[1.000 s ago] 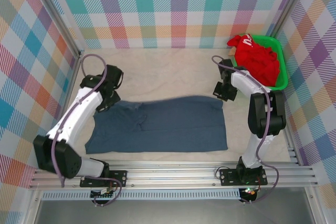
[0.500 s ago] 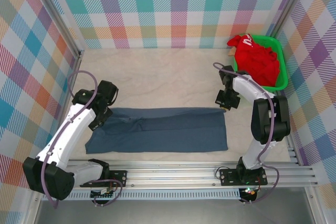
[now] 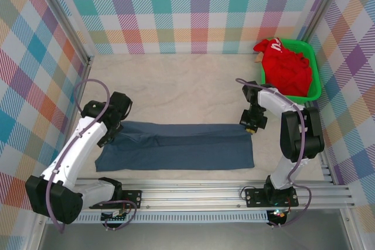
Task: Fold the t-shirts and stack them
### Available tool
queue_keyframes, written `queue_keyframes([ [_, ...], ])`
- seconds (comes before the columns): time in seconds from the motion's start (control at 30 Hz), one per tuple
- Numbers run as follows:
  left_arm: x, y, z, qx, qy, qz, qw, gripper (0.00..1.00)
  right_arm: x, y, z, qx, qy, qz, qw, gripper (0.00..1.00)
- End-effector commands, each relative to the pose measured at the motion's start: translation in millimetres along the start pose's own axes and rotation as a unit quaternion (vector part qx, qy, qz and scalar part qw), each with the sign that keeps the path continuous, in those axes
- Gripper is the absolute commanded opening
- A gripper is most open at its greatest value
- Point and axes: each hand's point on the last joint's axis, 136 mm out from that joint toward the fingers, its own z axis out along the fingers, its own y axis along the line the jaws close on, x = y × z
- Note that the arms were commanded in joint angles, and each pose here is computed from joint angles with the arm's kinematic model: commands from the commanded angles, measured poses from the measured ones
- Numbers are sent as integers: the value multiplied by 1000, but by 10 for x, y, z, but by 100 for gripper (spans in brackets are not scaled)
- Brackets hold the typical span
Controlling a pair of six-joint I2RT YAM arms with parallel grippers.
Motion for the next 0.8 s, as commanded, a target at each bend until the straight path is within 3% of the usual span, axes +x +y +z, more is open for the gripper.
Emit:
queue_keyframes([
  [0.0, 27, 63, 52, -32, -14, 35, 999, 0, 108, -40, -26, 1, 14, 5, 1000, 0],
  [0.57, 230, -26, 181, -49, -16, 72, 996, 0, 159, -123, 42, 23, 19, 7, 1000, 0],
  [0.7, 276, -8, 196, -49, -11, 76, 996, 0, 153, -171, -11, 28, 4, 12, 1000, 15],
  [0.77, 331, 13, 217, -50, -3, 75, 996, 0, 151, -185, -37, 28, -1, 15, 999, 15],
])
